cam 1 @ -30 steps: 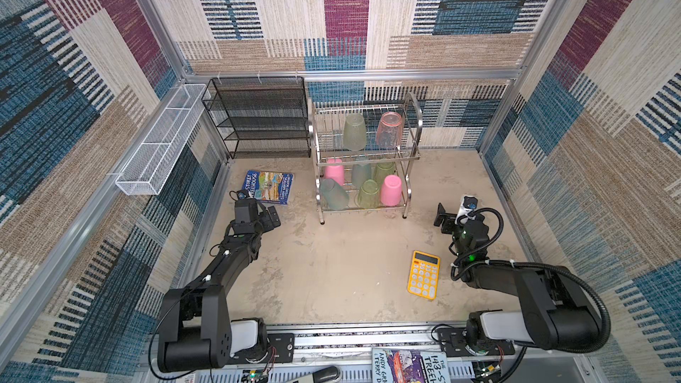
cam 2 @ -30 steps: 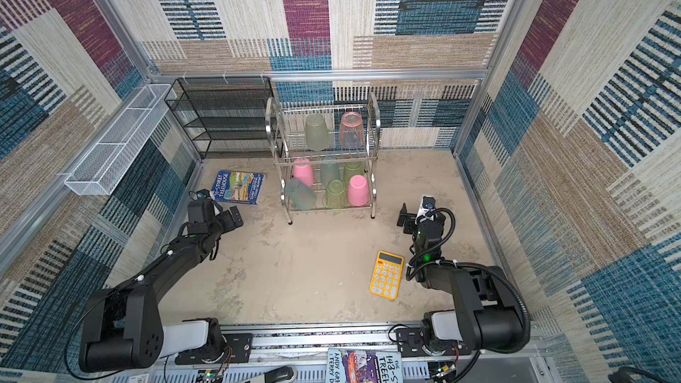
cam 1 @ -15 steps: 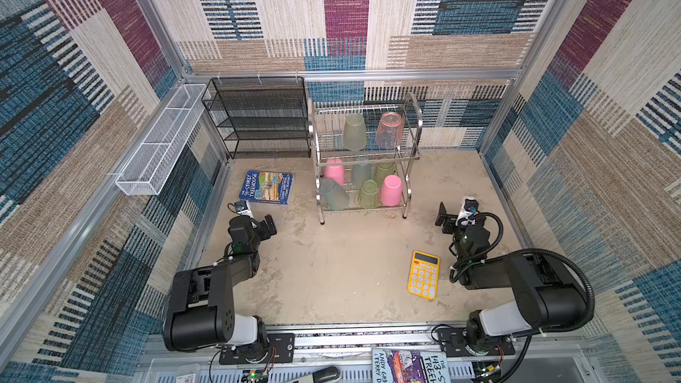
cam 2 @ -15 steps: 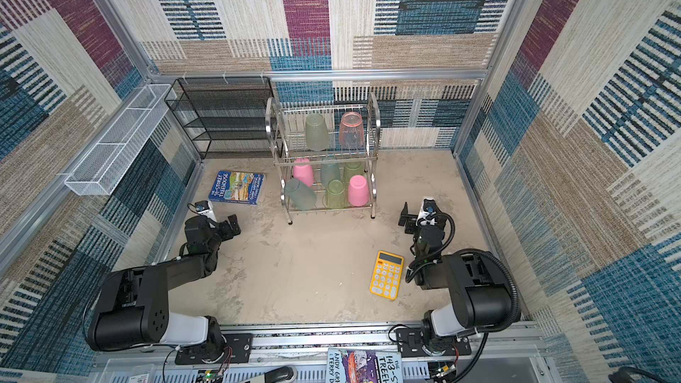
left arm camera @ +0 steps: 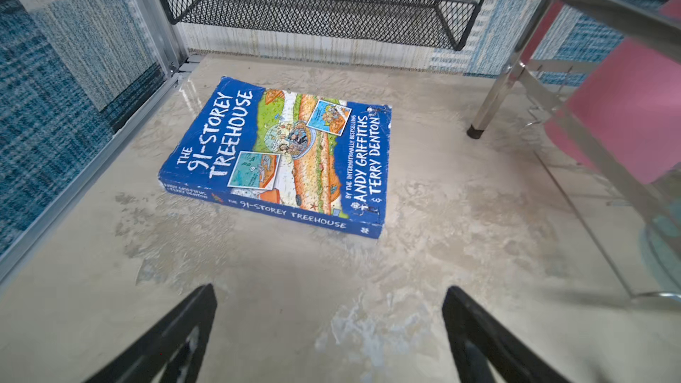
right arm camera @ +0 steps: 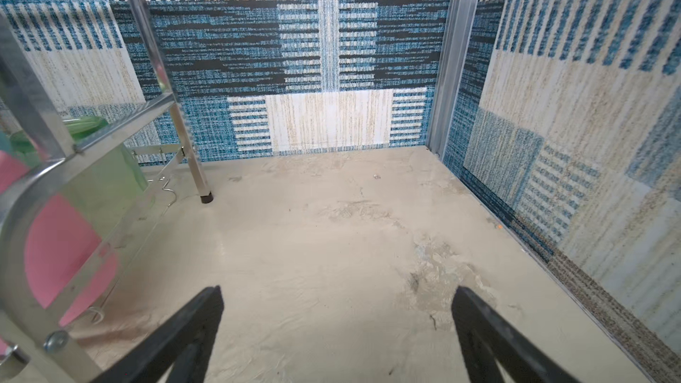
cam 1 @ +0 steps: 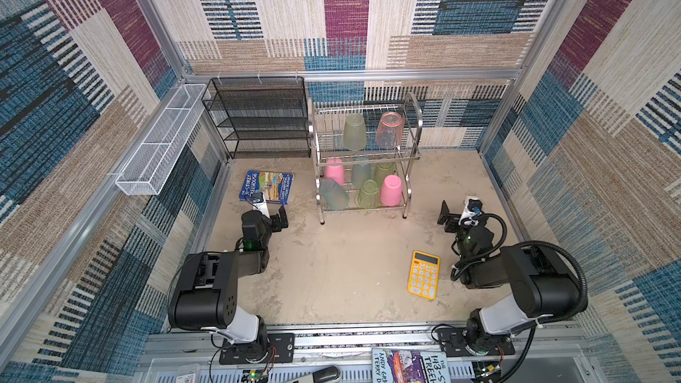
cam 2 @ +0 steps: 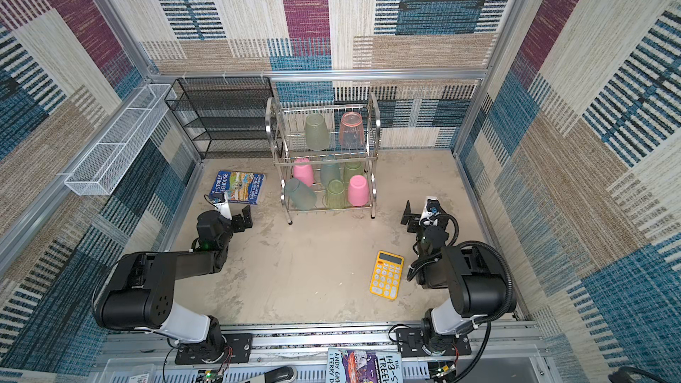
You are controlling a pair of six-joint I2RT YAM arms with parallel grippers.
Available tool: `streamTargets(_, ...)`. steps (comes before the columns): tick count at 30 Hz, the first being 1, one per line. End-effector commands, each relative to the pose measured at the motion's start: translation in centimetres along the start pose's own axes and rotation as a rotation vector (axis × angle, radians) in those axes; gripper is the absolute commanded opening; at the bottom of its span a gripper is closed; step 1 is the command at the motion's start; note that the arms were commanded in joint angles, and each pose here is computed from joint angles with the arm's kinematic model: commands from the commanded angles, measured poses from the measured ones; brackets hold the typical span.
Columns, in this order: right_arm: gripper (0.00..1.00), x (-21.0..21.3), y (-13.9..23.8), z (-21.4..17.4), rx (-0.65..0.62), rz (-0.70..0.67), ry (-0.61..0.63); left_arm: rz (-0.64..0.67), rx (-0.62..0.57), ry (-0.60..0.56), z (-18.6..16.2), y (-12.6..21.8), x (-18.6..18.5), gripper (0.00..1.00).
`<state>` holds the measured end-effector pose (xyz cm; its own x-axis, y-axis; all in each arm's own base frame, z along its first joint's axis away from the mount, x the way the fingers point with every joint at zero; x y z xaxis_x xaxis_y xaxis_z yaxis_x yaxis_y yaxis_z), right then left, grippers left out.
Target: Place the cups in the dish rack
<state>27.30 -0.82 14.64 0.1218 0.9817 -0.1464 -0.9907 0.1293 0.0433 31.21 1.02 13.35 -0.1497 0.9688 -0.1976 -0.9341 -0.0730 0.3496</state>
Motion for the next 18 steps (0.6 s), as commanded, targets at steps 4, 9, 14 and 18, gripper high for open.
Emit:
streamTargets(4,1.0,0.24,0.16,0.23,-0.015,0.039,-0.008,0.049,0.014,-0.036,-0.33,0.17,0.39,0.99)
streamTargets(9,1.0,0.22,0.24,0.25,-0.018,0.039,-0.008,0.044,0.0,-0.039,-0.32,0.26,0.38,0.99)
streamTargets(14,1.0,0.25,0.18,0.24,-0.018,0.041,-0.008,0.045,0.002,-0.039,-0.33,0.29,0.41,0.99)
streamTargets(18,1.0,0.25,0.19,0.22,-0.017,0.041,-0.008,0.045,0.001,-0.039,-0.32,0.28,0.4,0.99)
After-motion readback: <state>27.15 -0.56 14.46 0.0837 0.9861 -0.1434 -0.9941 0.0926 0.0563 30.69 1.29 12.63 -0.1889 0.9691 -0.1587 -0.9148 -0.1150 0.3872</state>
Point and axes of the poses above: each gripper's point midway between its finger pads, its own y axis back along the fingers, its own x axis along the line the jaws close on, z = x × y, the point moved 10 cm from there along y, back along the fingers, and after that the axes turned 10 degrees about y, right-handed, at the moved point
